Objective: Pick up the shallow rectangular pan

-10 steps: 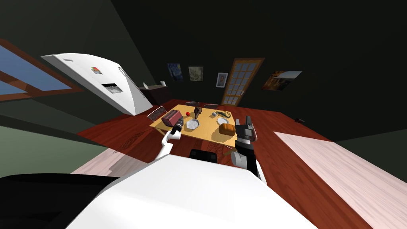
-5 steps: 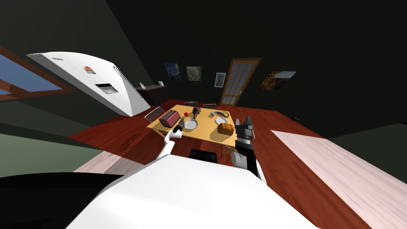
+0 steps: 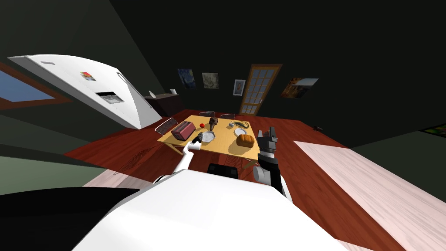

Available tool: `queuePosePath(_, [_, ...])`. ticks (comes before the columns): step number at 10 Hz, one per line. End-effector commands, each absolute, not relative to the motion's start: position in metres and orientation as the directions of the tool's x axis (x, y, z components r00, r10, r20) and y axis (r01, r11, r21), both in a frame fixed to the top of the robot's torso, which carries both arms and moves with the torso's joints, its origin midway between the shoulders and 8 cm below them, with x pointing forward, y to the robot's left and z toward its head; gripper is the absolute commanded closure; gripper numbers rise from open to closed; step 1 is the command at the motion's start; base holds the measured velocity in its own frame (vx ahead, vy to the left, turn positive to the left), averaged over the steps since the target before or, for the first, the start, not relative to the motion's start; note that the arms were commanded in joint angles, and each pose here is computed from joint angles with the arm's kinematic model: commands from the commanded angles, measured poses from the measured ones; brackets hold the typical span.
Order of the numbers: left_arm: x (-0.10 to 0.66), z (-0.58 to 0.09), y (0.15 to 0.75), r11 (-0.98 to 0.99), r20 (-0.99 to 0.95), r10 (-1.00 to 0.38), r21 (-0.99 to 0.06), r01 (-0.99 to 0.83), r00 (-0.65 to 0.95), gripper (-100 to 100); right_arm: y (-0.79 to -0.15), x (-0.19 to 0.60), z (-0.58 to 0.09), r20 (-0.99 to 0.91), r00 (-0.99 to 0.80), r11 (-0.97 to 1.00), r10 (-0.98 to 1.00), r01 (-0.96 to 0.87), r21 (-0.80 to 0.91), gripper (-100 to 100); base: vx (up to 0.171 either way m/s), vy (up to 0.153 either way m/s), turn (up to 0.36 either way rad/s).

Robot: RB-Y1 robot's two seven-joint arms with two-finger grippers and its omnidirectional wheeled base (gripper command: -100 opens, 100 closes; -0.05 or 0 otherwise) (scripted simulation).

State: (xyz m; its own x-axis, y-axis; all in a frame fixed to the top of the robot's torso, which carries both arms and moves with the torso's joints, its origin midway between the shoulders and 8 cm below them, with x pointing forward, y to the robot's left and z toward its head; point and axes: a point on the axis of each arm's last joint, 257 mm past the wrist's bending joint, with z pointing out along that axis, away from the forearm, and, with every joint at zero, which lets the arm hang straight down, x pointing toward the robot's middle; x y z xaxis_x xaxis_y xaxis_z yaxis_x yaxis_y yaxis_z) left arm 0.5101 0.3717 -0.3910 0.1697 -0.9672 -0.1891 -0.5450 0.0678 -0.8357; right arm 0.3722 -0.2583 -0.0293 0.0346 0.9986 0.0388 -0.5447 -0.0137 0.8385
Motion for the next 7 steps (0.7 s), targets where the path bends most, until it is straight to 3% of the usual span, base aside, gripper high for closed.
queuePosePath(1, [0.507, -0.405, 0.374, 0.059, -0.191, -0.967, -0.811, -0.583, 0.168, -100, -0.258, 0.372, -0.029, 0.039, 0.035, -0.014, 0.999, -0.545, 0.838, 0, 0.006, -0.021, -0.021])
queuePosePath(7, [0.494, -0.452, 0.373, 0.025, -0.199, -0.967, -0.694, -0.719, 0.158, -100, -0.258, 0.372, -0.029, 0.039, 0.035, -0.014, 0.999, -0.545, 0.839, 0, 0.007, -0.025, -0.043])
